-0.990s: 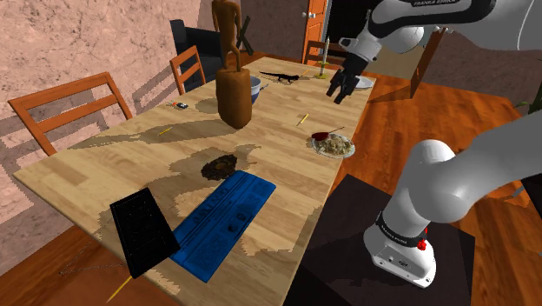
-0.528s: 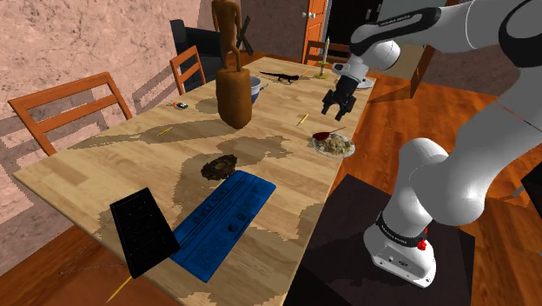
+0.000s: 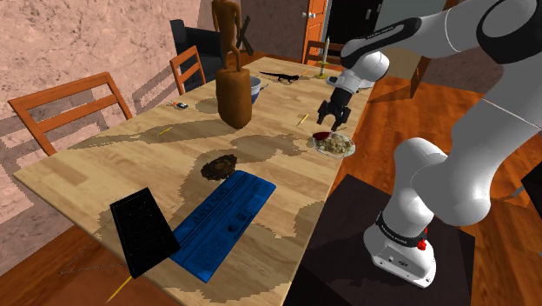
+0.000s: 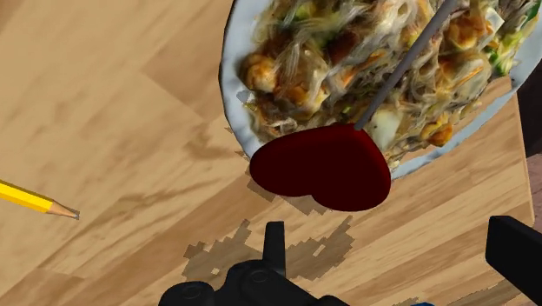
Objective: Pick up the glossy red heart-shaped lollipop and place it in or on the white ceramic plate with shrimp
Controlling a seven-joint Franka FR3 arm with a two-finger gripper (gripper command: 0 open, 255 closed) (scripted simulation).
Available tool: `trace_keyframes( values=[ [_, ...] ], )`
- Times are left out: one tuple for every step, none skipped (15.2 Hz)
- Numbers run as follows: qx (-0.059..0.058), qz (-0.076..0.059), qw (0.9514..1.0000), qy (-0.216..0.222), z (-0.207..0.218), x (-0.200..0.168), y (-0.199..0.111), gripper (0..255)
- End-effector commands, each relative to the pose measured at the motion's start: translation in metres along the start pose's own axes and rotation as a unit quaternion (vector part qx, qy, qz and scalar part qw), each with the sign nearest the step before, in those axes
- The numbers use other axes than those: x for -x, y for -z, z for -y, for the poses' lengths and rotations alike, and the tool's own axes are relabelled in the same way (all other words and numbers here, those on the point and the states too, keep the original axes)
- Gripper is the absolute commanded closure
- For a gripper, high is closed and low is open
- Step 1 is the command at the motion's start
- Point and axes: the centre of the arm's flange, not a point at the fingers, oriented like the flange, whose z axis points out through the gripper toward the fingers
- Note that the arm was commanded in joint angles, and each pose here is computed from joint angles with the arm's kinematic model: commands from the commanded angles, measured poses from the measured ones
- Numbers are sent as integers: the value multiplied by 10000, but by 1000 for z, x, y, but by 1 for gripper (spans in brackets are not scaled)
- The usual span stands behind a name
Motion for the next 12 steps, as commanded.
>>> trace_keyframes(
  values=[
    [1,1,10000,1,0,0,-8,0],
    [1,1,10000,1,0,0,-8,0],
    [1,1,10000,1,0,0,-8,0],
    [1,1,10000,1,0,0,-8,0],
    [1,1,10000,1,0,0,-8,0],
    [1,1,10000,1,0,0,-8,0],
    [1,1,10000,1,0,0,-8,0],
    [1,1,10000,1,0,0,-8,0],
    [1,1,10000,1,0,0,-8,255],
    [1,1,10000,1,0,0,-8,255],
    [1,1,10000,1,0,0,-8,255],
    [1,1,10000,1,0,0,-8,255]
  ],
)
